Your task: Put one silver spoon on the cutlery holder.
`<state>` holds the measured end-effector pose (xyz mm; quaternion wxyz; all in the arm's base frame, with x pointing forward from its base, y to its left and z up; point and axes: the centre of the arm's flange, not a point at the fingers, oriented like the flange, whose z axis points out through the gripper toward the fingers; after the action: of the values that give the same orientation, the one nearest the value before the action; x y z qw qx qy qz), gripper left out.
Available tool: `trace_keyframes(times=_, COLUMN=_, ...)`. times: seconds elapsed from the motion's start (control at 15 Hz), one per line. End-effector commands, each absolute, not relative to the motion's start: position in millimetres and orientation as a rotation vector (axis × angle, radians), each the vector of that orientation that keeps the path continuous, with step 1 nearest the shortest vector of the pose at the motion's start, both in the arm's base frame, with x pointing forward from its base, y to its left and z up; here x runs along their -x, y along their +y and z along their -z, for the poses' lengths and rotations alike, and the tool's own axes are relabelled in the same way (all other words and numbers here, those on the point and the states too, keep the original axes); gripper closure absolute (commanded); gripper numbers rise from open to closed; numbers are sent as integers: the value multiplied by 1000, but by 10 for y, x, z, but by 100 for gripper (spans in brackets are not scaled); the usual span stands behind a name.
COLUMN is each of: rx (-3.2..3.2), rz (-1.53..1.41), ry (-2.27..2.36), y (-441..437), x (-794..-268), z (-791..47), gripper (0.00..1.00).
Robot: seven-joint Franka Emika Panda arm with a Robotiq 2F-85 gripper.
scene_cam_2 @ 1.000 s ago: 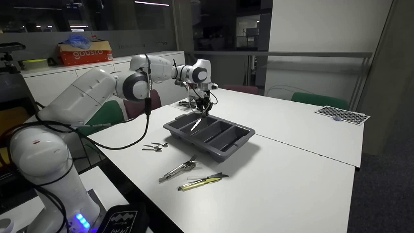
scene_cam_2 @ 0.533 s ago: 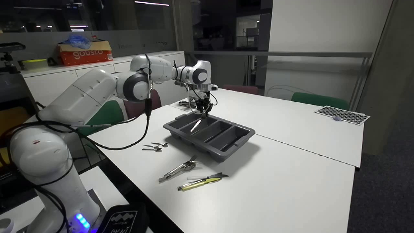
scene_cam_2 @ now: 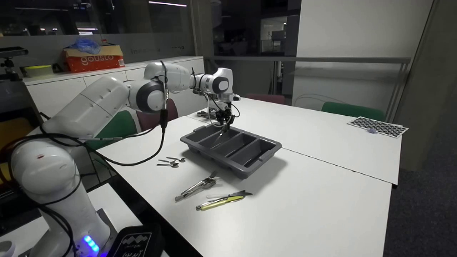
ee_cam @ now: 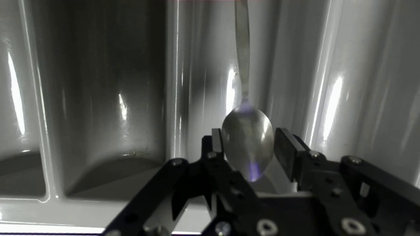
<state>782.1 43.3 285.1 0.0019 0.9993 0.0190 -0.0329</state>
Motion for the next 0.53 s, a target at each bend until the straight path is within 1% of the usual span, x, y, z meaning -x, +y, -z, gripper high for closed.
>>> trace_keyframes(times=0.0, rx=-3124, rz=105, ry=86, y=465, x=-7799, z=-2905, gripper=20)
trace_keyframes(times=0.07, rx=-3123, rz=104, ry=89, y=481, x=-7790, z=-2908, gripper=11)
trace_keyframes(times=0.13, rx=-3121, rz=102, ry=93, y=494, x=-7777, z=-2920, gripper=5)
trace_keyframes(times=0.2, rx=-3118, rz=97, ry=91, y=507, x=-7756, z=-2937, gripper=1)
trace_keyframes(times=0.47, rx=-3111, rz=80, ry=99, y=581, x=-7583, z=-3074, gripper=0)
